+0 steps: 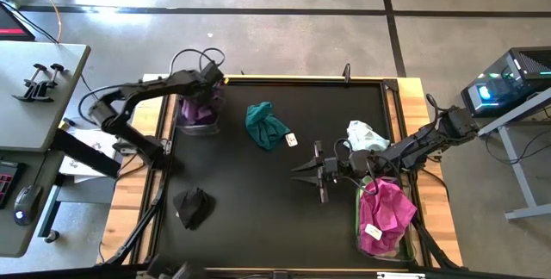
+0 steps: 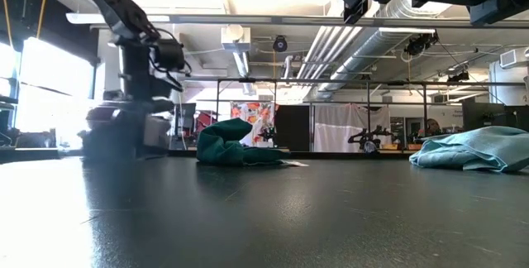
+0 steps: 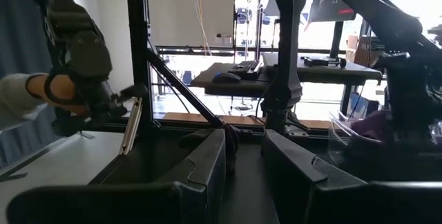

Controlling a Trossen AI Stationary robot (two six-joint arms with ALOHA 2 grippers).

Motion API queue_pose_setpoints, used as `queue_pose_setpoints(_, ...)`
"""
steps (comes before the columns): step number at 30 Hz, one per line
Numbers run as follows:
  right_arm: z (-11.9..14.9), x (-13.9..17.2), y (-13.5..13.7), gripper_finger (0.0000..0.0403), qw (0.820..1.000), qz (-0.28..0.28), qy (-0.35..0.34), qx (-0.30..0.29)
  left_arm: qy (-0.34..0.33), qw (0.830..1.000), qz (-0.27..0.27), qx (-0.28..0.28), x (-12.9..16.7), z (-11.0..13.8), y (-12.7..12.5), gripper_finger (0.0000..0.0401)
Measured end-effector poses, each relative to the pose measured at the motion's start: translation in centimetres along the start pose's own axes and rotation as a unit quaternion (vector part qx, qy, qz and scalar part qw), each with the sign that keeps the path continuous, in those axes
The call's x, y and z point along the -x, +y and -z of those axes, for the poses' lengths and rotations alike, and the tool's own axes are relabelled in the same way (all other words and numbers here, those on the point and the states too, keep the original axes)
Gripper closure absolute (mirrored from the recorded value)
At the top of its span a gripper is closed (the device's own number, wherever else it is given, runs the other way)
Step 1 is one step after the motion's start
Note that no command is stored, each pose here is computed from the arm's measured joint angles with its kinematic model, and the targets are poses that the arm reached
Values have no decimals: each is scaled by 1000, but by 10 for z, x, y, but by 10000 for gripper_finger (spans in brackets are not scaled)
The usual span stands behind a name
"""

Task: Sort towels by color in basket
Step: Put the purple towel into the top transparent bin

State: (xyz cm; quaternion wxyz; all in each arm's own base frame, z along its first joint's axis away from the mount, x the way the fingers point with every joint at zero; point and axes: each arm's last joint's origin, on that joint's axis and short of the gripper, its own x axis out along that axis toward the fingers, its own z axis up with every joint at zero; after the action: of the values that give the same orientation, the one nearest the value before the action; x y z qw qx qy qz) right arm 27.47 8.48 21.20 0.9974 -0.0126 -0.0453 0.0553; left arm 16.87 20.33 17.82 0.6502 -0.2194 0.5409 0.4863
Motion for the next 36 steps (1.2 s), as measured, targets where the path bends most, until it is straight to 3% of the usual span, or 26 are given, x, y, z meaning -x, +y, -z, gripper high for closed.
queue_pose_setpoints(6, 0, 0, 0, 308, 1000, 0, 0, -4, -31, 999, 9, -14, 0, -7, -1, 400)
queue_pose_setpoints(12, 0, 0, 0, 308, 1000, 0, 0, -4, -56, 998, 17, -10, 37, -2, 10, 400)
queue_pose_setpoints(19, 0, 0, 0, 308, 1000, 0, -1, -4, -78, 995, 56, 12, 85, 20, 24, 400)
queue_pose_setpoints(23, 0, 0, 0, 308, 1000, 0, -1, -4, -82, 994, -10, 71, 97, 32, 33, 401)
queue_pose_setpoints(25, 0, 0, 0, 308, 1000, 0, -1, -4, -77, 993, -41, 80, 94, 34, 36, 401)
queue_pose_setpoints(28, 0, 0, 0, 308, 1000, 0, -2, -4, -52, 996, -22, 73, 79, 35, 32, 401)
queue_pose_setpoints(36, 0, 0, 0, 308, 1000, 0, -2, -4, -9, 998, -46, 45, 5, 33, 17, 401)
